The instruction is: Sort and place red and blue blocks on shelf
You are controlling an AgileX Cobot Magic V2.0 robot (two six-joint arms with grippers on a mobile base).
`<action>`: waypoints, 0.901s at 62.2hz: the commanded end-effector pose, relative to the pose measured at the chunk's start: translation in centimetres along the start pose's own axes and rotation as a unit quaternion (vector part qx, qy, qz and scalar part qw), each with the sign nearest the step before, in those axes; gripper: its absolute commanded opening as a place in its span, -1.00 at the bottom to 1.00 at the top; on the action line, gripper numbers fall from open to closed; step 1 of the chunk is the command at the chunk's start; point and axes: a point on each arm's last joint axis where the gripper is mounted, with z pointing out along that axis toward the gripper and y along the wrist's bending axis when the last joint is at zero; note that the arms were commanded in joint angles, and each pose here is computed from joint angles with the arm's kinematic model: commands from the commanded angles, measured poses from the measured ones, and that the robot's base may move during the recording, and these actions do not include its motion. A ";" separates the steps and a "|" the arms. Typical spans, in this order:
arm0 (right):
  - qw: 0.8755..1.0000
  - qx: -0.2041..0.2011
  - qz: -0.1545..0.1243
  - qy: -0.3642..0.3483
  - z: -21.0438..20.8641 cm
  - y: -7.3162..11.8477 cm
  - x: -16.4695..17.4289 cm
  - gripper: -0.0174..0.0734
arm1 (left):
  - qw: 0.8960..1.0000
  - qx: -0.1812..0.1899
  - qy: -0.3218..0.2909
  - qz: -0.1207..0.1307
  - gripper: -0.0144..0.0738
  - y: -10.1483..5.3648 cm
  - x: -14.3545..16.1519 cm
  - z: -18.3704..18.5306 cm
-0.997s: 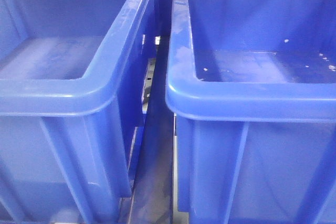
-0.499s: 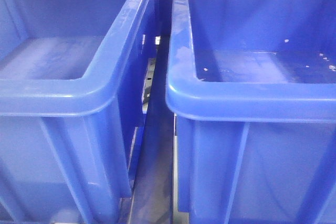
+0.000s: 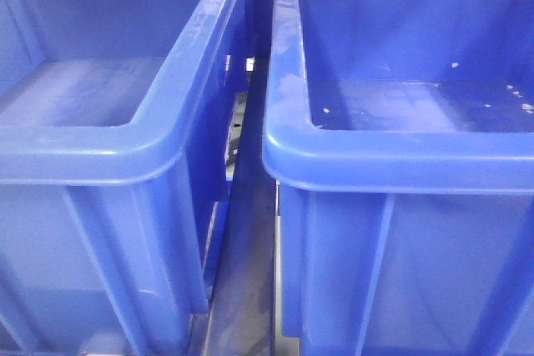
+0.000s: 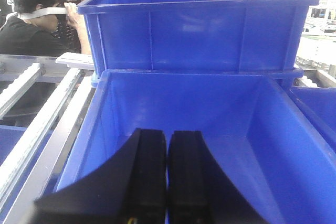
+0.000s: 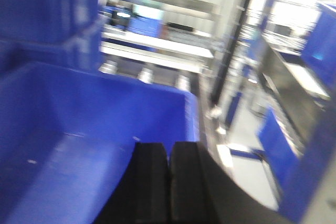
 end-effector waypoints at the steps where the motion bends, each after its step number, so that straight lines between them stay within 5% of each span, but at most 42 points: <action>1: 0.999 0.019 0.027 -0.042 -0.2 0.2 -0.1 -0.50 | 0.999 0.003 -0.053 -0.006 -0.39 -0.1 -1.8 -0.2; 8: 0.990 0.006 0.135 -0.035 0.1 1.0 2.3 -0.50 | 0.999 0.003 -0.053 -0.006 -0.39 -0.1 -1.8 -0.2; 11: 0.989 0.003 0.148 -0.027 0.2 1.2 3.4 -0.50 | 0.999 0.003 -0.053 -0.006 -0.39 -0.1 -1.8 -0.2; 24: 0.995 0.016 0.096 -0.014 0.1 1.2 6.3 -0.50 | 0.999 0.003 -0.053 -0.006 -0.39 -0.1 -1.8 -0.2; 36: 0.994 0.009 0.090 -0.062 0.8 1.3 7.5 -0.50 | 0.999 0.003 -0.051 -0.006 -0.39 -0.1 -1.8 -0.1; 46: 0.991 0.001 0.057 -0.117 1.4 1.6 9.1 -0.50 | 0.999 0.003 -0.051 -0.006 -0.39 -0.1 -1.8 -0.1; 56: 0.994 -0.010 0.059 -0.093 1.7 1.9 11.2 -0.50 | 0.999 0.003 -0.051 -0.006 -0.39 -0.1 -1.8 -0.1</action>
